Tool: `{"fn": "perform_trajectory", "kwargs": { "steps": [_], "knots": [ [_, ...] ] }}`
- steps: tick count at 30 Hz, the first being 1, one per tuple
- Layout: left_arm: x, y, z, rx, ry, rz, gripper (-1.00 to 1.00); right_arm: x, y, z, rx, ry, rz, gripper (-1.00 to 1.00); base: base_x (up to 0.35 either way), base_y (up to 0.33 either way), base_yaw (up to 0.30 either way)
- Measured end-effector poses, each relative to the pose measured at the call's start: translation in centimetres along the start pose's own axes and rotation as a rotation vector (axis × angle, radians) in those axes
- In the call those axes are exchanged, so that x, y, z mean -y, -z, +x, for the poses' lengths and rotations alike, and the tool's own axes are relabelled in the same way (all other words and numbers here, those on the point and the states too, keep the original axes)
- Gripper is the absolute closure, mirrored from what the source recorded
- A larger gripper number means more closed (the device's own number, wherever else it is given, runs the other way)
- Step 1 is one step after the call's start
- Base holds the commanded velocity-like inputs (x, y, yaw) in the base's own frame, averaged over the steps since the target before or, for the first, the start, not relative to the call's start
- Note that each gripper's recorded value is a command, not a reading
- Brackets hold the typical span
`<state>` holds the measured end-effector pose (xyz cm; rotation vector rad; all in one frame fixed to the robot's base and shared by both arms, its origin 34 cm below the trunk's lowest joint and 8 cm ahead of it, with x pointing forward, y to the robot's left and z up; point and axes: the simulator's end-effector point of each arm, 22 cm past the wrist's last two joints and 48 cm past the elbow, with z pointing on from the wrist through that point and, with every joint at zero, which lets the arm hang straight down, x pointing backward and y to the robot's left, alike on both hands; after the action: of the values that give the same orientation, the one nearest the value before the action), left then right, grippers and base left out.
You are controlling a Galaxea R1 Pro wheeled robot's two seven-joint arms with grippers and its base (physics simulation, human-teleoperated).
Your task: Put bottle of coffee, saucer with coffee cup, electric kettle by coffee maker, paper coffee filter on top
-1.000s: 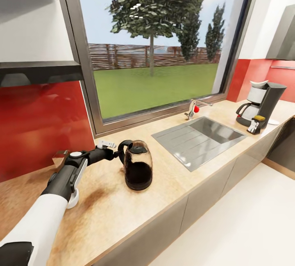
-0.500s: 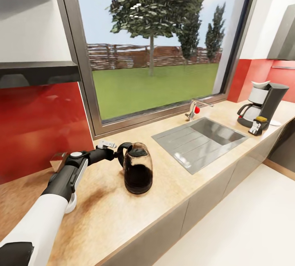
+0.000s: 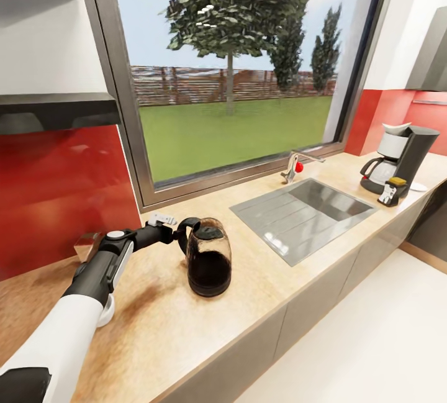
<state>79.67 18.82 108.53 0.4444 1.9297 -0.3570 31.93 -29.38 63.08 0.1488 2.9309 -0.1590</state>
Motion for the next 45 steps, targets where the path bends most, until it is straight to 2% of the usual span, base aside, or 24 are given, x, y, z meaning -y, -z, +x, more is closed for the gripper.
{"fn": "perform_trajectory", "kwargs": {
  "steps": [45],
  "knots": [
    [-0.03, 0.02, -0.02, 0.002, -0.002, -0.001, -1.0, -0.05, 0.0, -0.01, 0.0, 0.0, -0.001, -1.0, 0.009, 0.0, -0.037]
  ]
}}
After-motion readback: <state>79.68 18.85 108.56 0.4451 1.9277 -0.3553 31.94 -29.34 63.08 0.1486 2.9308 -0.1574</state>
